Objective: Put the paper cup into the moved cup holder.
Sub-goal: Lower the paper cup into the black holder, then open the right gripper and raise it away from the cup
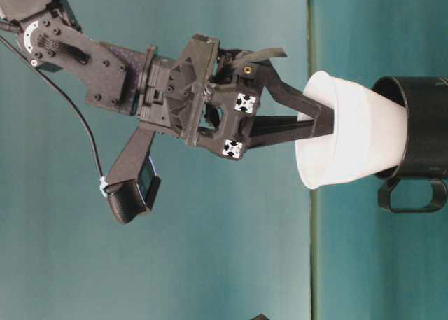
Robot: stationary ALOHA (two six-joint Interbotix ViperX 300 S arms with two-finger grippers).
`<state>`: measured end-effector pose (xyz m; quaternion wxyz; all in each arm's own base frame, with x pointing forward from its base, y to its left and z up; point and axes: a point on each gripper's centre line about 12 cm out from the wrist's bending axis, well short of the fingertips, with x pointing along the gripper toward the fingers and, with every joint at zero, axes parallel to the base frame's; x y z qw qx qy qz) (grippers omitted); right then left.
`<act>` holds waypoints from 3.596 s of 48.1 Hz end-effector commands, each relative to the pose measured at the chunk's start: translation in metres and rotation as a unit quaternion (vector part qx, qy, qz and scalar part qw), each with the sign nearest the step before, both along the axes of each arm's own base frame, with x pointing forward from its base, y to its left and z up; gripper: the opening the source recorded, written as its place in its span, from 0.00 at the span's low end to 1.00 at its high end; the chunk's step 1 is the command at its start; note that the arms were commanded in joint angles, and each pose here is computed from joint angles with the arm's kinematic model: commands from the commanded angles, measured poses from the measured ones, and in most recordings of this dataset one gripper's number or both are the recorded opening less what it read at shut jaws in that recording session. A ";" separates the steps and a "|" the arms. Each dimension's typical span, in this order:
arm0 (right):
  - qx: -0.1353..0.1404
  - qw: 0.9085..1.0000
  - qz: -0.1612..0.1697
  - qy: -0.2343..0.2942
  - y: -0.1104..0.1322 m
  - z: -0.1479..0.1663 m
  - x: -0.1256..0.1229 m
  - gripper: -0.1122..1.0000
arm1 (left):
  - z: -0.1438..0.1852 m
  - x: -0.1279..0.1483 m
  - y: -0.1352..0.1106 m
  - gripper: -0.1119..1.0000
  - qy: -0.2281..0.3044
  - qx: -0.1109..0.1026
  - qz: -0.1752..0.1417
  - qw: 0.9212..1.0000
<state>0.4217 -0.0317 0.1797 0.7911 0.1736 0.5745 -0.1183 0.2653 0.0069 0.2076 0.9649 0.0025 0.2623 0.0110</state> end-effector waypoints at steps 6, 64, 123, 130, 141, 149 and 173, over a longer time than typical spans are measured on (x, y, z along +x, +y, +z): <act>0.001 1.000 0.000 -0.003 0.001 0.001 0.002 0.11 | 0.005 0.003 0.000 0.87 -0.009 0.000 -0.001 1.000; 0.003 1.000 0.003 -0.001 0.005 -0.001 0.000 0.86 | 0.007 0.004 0.000 0.87 -0.012 0.000 -0.001 1.000; -0.028 0.988 0.017 -0.150 0.009 0.076 -0.048 0.86 | 0.006 0.003 0.000 0.87 -0.011 -0.005 0.002 1.000; -0.031 0.985 0.017 -0.170 0.010 0.077 -0.056 0.86 | 0.006 0.003 0.000 0.87 -0.011 -0.005 0.002 1.000; -0.032 0.984 0.017 -0.176 0.010 0.076 -0.063 0.86 | 0.007 0.002 0.000 0.87 -0.012 -0.004 0.002 1.000; -0.034 0.983 0.018 -0.181 0.010 0.076 -0.064 0.86 | 0.007 0.002 0.000 0.87 -0.012 -0.004 0.002 1.000; -0.032 0.983 0.017 -0.181 0.010 0.076 -0.064 0.86 | 0.007 0.002 0.000 0.87 -0.012 -0.005 0.002 1.000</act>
